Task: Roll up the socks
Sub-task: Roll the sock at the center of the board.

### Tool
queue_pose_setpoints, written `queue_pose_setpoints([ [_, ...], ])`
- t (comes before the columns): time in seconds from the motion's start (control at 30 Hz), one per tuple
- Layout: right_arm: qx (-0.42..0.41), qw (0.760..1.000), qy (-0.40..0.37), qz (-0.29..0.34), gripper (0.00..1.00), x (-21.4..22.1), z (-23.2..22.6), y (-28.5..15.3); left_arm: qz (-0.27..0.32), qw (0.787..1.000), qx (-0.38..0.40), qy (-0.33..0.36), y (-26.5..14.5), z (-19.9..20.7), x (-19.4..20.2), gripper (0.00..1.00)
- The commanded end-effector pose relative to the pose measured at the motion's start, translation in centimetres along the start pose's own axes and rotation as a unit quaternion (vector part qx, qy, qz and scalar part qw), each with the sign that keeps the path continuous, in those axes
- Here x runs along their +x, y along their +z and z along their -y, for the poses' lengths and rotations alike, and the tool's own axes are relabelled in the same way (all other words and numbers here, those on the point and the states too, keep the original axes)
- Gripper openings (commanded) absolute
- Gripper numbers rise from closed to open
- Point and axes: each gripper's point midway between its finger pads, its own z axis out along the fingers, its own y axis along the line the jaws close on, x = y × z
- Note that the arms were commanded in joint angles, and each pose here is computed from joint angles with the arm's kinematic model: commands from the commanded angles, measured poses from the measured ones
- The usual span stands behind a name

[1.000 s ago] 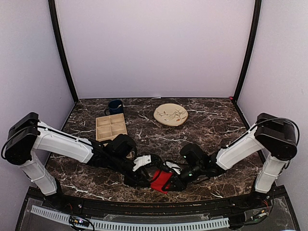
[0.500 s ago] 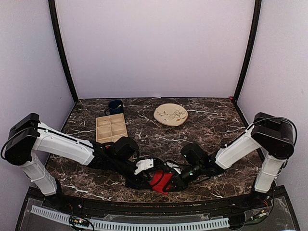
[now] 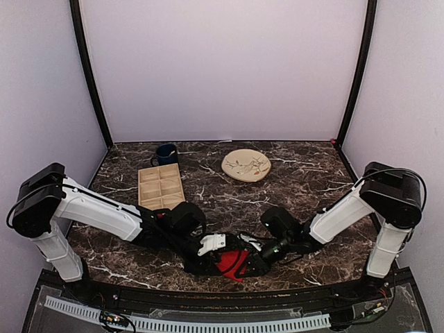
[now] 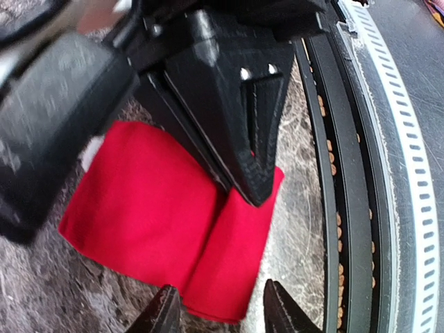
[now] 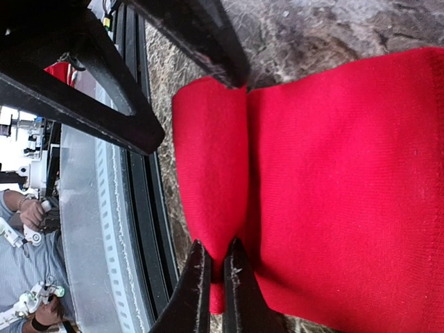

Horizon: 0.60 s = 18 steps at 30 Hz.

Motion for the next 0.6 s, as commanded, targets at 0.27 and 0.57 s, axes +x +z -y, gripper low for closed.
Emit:
queue_pose_setpoints([
  [0.27,0.029,0.995,0.074,-0.066,0.00,4.7,2.2,0.3,0.005,1.000,-0.002,0.029,0.8,-0.2,-1.3,0.44],
  [0.57,0.030,0.994,0.076,-0.067,0.00,4.7,2.3,0.3,-0.006,0.999,0.013,0.031,1.1,0.8,-0.7,0.42],
])
